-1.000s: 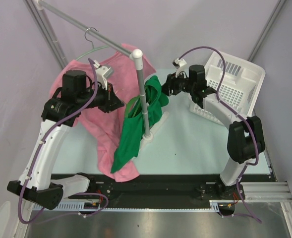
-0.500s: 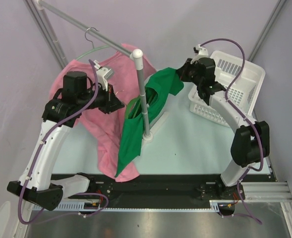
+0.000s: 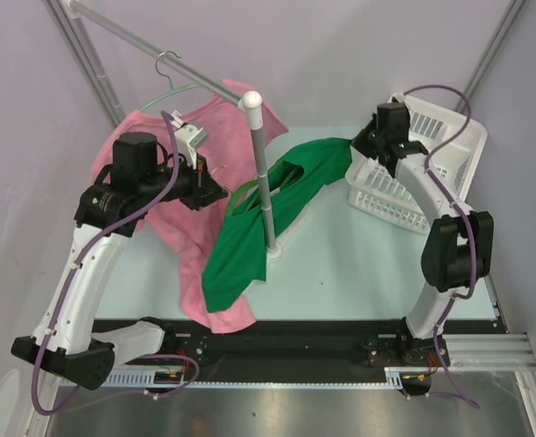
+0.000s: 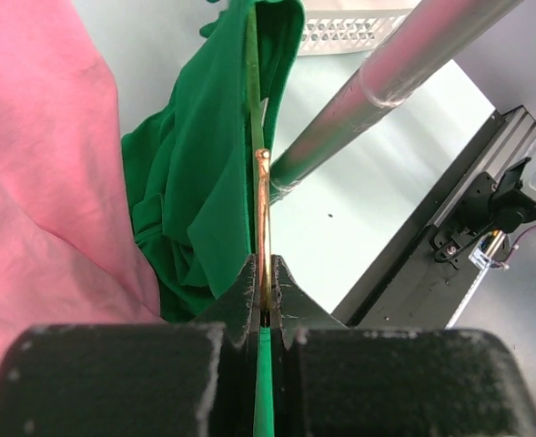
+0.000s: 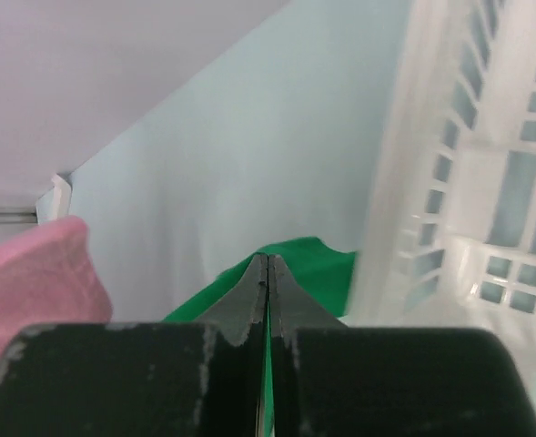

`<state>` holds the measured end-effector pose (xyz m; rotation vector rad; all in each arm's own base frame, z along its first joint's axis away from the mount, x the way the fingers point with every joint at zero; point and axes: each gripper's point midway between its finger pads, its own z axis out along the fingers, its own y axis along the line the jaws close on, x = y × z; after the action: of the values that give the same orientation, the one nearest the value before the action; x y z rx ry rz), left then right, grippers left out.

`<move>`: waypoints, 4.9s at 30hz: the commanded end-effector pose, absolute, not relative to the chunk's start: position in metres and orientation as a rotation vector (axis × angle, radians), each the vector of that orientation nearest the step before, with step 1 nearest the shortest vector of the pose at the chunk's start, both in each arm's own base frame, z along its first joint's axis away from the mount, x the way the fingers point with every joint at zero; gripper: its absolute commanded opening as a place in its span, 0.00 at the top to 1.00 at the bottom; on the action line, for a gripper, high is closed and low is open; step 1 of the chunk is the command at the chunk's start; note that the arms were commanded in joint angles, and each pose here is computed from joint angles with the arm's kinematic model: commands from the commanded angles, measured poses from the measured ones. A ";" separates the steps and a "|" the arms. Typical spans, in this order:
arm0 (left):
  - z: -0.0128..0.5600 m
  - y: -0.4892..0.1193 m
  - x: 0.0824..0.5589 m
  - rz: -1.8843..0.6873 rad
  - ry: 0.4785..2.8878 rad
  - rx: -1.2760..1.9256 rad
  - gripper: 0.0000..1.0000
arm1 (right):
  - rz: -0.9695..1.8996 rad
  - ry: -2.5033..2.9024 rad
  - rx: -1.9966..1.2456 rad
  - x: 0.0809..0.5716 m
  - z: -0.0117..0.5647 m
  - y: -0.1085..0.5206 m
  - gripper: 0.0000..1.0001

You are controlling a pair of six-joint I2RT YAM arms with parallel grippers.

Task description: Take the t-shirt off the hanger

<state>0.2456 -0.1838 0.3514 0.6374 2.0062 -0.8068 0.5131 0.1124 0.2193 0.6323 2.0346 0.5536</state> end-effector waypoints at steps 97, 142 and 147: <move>0.377 -0.196 0.194 -0.968 1.839 0.802 1.00 | 0.488 2.096 0.013 0.540 0.250 0.179 1.00; 0.388 -0.217 0.262 -0.968 1.833 0.690 0.99 | 1.395 1.698 0.465 0.406 0.363 0.348 0.83; 0.387 -0.205 0.271 -0.889 1.870 0.577 0.61 | 1.316 1.584 0.453 0.416 0.399 0.333 1.00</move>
<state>0.2740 -0.2057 0.3559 0.6253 1.9567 -0.8919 0.4040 0.3476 0.3526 0.4930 1.7418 1.3901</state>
